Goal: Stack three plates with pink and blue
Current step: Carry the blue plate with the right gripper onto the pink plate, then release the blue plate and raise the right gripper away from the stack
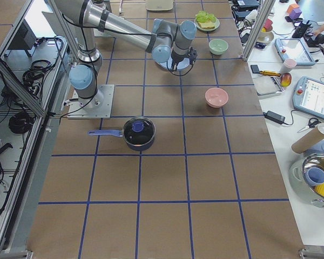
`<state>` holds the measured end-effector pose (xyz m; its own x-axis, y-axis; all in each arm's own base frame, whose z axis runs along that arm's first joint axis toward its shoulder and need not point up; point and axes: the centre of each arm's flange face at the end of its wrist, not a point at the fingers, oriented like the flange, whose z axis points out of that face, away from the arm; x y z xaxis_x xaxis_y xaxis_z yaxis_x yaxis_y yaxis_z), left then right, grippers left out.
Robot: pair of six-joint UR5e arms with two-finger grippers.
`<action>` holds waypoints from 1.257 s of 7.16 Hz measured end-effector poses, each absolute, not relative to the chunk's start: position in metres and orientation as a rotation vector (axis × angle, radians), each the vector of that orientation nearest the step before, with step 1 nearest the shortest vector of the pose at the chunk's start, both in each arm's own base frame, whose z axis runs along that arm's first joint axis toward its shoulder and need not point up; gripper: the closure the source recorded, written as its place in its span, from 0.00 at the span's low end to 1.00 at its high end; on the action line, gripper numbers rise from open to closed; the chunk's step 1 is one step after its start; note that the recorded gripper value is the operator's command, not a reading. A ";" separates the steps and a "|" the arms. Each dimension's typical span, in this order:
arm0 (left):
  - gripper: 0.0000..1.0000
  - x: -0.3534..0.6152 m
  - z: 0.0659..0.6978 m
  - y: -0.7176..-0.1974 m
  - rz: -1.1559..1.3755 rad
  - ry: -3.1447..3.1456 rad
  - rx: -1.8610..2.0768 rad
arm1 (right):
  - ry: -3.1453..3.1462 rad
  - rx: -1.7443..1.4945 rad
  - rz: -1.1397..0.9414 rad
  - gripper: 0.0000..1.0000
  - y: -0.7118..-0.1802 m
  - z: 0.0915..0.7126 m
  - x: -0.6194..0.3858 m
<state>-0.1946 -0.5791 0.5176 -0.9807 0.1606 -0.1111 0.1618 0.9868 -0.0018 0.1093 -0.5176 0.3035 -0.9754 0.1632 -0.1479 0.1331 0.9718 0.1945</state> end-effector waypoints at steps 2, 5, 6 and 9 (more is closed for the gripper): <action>0.00 -0.185 0.531 -0.571 -0.029 3.058 0.218 | 2.973 0.286 0.236 1.00 -0.514 0.299 0.162; 0.00 -0.181 0.534 -0.542 -0.011 3.080 0.210 | 2.995 0.278 0.184 1.00 -0.505 0.271 0.242; 0.00 -0.180 0.527 -0.529 -0.018 3.093 0.210 | 2.994 0.270 0.186 0.74 -0.503 0.268 0.248; 0.00 -0.175 0.516 -0.503 -0.066 3.114 0.217 | 2.999 0.259 0.236 0.23 -0.494 0.248 0.247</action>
<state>-0.1748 -0.5034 0.5163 -0.9902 0.1382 -0.0218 0.1390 0.9894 -0.0411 0.2472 -0.4944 0.2484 -0.9778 0.1795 -0.1079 0.1604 0.9731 0.1651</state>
